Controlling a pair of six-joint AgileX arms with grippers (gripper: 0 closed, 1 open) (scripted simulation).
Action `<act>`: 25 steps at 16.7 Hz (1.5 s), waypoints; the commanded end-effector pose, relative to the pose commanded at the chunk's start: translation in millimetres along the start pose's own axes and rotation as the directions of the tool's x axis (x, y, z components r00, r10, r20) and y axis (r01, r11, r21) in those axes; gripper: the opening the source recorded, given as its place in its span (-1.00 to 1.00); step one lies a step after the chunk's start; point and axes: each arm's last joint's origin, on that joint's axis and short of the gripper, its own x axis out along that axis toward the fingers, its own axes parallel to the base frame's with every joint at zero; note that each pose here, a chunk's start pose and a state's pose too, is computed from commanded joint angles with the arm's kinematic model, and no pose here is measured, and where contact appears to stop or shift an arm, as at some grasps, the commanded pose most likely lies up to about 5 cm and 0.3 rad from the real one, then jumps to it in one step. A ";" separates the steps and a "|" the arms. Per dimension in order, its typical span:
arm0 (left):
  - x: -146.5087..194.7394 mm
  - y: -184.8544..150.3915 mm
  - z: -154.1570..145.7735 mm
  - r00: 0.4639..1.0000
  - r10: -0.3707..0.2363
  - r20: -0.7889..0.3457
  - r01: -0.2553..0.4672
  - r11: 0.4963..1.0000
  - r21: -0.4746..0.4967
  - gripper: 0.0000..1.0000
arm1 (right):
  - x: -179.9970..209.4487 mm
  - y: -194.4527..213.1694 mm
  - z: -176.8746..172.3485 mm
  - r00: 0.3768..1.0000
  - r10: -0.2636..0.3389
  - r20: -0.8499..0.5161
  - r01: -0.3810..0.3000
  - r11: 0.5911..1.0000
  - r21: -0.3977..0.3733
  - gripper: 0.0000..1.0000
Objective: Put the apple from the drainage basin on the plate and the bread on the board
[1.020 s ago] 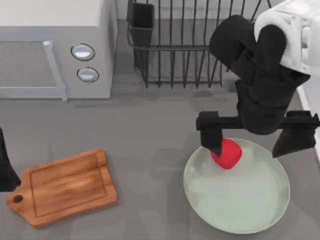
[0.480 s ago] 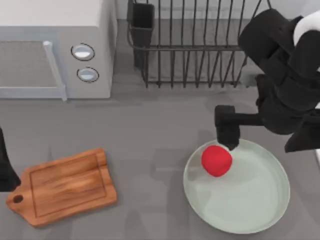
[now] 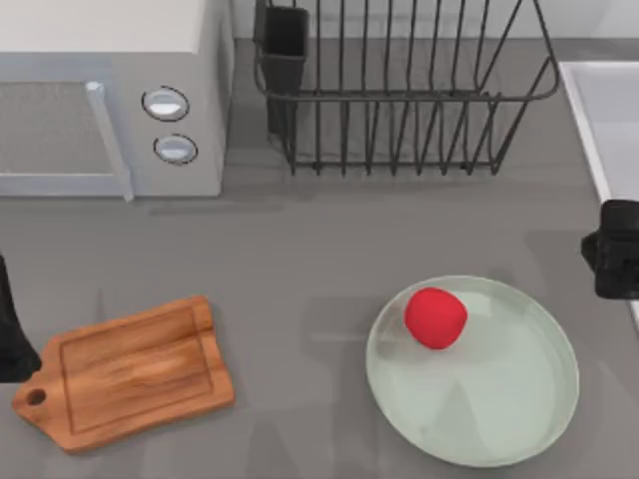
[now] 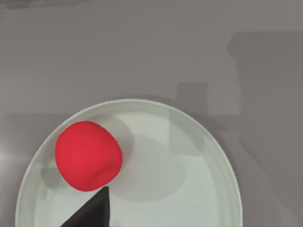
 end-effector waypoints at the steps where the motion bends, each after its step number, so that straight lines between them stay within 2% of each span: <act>1: 0.0 0.0 0.0 1.000 0.000 0.000 0.000 1.000 0.000 1.00 | -9.4 -11.3 -12.6 0.995 0.011 0.102 -0.010 1.000 -0.011 1.00; 3: 0.0 0.0 0.0 1.000 0.000 0.000 0.000 1.000 0.000 1.00 | -19.7 -31.6 -40.7 0.953 0.018 0.301 -0.007 0.999 -0.038 1.00; 6: 0.0 0.0 0.0 1.000 0.000 0.000 0.000 1.000 0.000 1.00 | -14.0 -55.6 -79.4 0.843 -0.006 0.539 0.054 0.996 -0.074 1.00; 10: 0.0 0.0 0.0 1.000 0.000 0.000 0.000 1.000 0.000 1.00 | 5.4 -76.0 -108.9 0.688 -0.054 0.724 0.170 0.981 -0.089 1.00; 12: 0.0 0.0 0.0 1.000 0.000 0.000 0.000 1.000 0.000 1.00 | 11.1 -81.3 -114.9 0.638 -0.069 0.767 0.210 0.974 -0.087 1.00; 14: 0.0 0.0 0.0 1.000 0.000 0.000 0.000 1.000 0.000 1.00 | 13.0 -83.0 -116.8 0.622 -0.075 0.780 0.224 0.971 -0.086 1.00; 20: 0.1 0.3 1.6 1.000 0.002 -0.010 -0.002 1.000 0.011 1.00 | 13.0 -83.0 -116.8 0.622 -0.075 0.780 0.224 0.971 -0.086 1.00; 22: 1.0 1.6 8.7 0.998 0.013 -0.058 -0.009 0.998 0.063 1.00 | 13.0 -83.0 -116.8 0.622 -0.075 0.780 0.224 0.971 -0.086 1.00; 25: 7.2 5.5 26.0 0.978 0.043 -0.203 -0.001 0.979 0.203 1.00 | 13.0 -83.0 -116.8 0.622 -0.075 0.780 0.224 0.971 -0.086 1.00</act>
